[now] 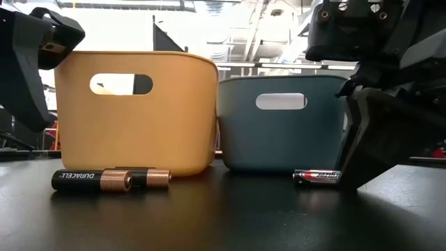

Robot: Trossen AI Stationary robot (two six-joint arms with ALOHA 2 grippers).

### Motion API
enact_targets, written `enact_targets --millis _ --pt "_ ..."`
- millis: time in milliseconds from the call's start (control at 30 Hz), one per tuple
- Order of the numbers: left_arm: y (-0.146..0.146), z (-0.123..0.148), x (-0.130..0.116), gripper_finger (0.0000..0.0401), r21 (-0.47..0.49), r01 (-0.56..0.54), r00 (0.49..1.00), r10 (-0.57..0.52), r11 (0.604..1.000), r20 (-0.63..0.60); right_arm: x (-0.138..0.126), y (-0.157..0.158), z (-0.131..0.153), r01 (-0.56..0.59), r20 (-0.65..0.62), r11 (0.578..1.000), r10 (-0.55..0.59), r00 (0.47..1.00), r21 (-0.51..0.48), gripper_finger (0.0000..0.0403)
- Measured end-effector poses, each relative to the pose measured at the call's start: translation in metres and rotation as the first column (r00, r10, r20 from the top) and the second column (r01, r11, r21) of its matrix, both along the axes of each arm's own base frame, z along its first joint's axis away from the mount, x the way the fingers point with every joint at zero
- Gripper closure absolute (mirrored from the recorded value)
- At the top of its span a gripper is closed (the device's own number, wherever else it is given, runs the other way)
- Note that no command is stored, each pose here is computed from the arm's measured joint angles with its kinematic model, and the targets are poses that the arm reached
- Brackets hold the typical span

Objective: Sort batteries
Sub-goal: Put the silver battery into the blue bin

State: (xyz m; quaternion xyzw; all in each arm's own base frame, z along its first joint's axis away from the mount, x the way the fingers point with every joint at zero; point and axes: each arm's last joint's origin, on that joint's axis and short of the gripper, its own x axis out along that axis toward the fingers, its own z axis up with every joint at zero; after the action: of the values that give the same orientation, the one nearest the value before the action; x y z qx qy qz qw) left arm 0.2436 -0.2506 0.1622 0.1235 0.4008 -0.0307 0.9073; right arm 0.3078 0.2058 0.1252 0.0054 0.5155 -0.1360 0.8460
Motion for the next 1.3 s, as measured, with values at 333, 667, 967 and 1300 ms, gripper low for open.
enact_targets --millis 333,667,967,1300 --pt "0.000 0.000 0.000 0.0248 0.000 0.000 1.000 0.000 1.000 0.000 0.007 0.004 0.001 -0.053 0.057 0.998 0.050 0.997 0.046 0.0379" --pt "0.000 0.000 0.000 0.0248 -0.016 -0.016 1.000 0.016 1.000 0.002 0.013 0.008 0.006 -0.108 0.074 0.993 0.105 0.992 0.045 0.0381" --pt "0.000 0.000 0.000 0.0248 -0.019 -0.021 1.000 0.021 1.000 0.001 0.015 0.014 0.011 -0.153 0.081 0.987 0.149 0.986 0.044 0.0381" --pt "0.000 -0.001 -0.001 0.0248 -0.029 -0.029 1.000 0.028 0.999 -0.009 0.014 0.016 0.012 -0.164 0.087 0.986 0.161 0.983 0.028 0.0381"
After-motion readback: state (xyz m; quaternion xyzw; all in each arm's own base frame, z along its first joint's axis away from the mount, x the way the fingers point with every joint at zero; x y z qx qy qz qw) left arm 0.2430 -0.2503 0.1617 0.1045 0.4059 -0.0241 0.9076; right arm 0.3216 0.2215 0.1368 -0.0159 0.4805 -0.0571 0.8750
